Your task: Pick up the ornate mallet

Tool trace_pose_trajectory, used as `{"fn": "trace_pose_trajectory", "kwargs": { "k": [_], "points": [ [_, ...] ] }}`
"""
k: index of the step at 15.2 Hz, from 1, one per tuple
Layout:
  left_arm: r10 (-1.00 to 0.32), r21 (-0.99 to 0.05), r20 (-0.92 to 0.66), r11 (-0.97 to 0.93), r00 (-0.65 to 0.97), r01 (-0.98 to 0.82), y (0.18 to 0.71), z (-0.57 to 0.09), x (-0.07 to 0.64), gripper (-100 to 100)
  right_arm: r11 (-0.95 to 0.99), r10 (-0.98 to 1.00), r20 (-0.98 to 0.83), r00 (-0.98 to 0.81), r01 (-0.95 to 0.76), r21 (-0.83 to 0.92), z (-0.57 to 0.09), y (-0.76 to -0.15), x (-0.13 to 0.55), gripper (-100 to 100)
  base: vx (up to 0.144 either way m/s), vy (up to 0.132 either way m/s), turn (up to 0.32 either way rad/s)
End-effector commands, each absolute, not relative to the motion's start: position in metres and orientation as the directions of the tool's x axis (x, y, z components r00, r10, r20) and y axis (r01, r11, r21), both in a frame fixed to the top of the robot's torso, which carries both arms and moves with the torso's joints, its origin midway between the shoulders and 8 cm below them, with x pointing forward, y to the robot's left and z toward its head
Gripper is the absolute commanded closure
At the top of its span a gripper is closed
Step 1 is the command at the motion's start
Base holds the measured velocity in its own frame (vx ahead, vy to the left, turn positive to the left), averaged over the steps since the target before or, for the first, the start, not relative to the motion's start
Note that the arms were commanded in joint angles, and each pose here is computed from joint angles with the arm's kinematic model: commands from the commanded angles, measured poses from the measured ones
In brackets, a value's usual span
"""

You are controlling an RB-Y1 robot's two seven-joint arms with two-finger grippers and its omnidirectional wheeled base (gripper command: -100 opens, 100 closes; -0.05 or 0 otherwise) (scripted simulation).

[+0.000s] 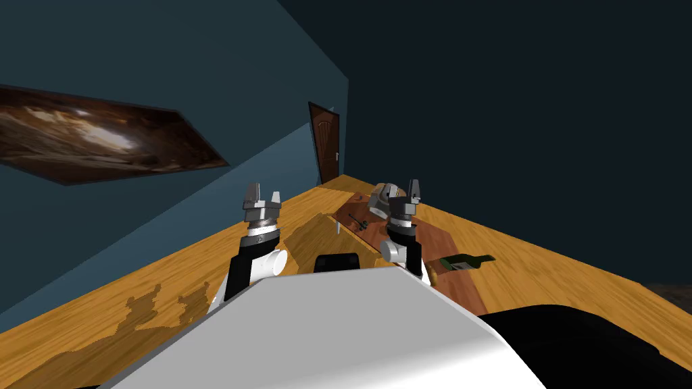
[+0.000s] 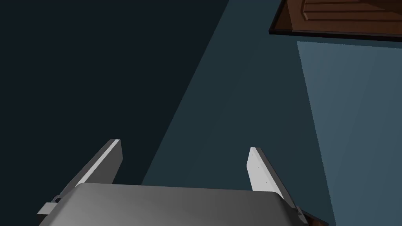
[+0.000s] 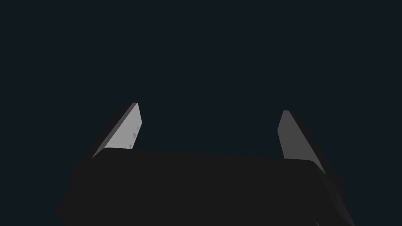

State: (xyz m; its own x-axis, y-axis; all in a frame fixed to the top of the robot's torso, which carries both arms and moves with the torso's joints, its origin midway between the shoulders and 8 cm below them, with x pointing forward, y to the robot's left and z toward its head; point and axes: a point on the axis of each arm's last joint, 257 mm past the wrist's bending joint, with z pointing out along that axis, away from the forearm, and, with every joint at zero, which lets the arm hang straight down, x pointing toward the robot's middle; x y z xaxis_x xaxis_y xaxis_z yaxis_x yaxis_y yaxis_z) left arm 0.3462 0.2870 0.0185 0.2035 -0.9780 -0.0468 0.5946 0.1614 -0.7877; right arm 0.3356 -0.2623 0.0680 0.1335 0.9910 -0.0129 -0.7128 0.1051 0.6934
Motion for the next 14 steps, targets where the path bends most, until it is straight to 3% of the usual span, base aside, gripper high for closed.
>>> {"fn": "trace_pose_trajectory", "kwargs": {
  "k": [1,14],
  "points": [
    [-0.978,-0.788,-0.047,0.161,0.203,0.595,0.287,0.018,0.346,0,0.105,0.993,-0.039,0.111,-0.683,0.723,0.055,-0.262,0.346,-100,0.003,0.002,0.07],
    [-0.978,-0.788,-0.047,0.161,0.203,0.595,0.287,0.018,0.346,0,0.004,0.997,0.029,0.077,-0.399,0.917,-0.06,-0.307,0.415,-100,0.013,0.002,0.133]
  ]
}}
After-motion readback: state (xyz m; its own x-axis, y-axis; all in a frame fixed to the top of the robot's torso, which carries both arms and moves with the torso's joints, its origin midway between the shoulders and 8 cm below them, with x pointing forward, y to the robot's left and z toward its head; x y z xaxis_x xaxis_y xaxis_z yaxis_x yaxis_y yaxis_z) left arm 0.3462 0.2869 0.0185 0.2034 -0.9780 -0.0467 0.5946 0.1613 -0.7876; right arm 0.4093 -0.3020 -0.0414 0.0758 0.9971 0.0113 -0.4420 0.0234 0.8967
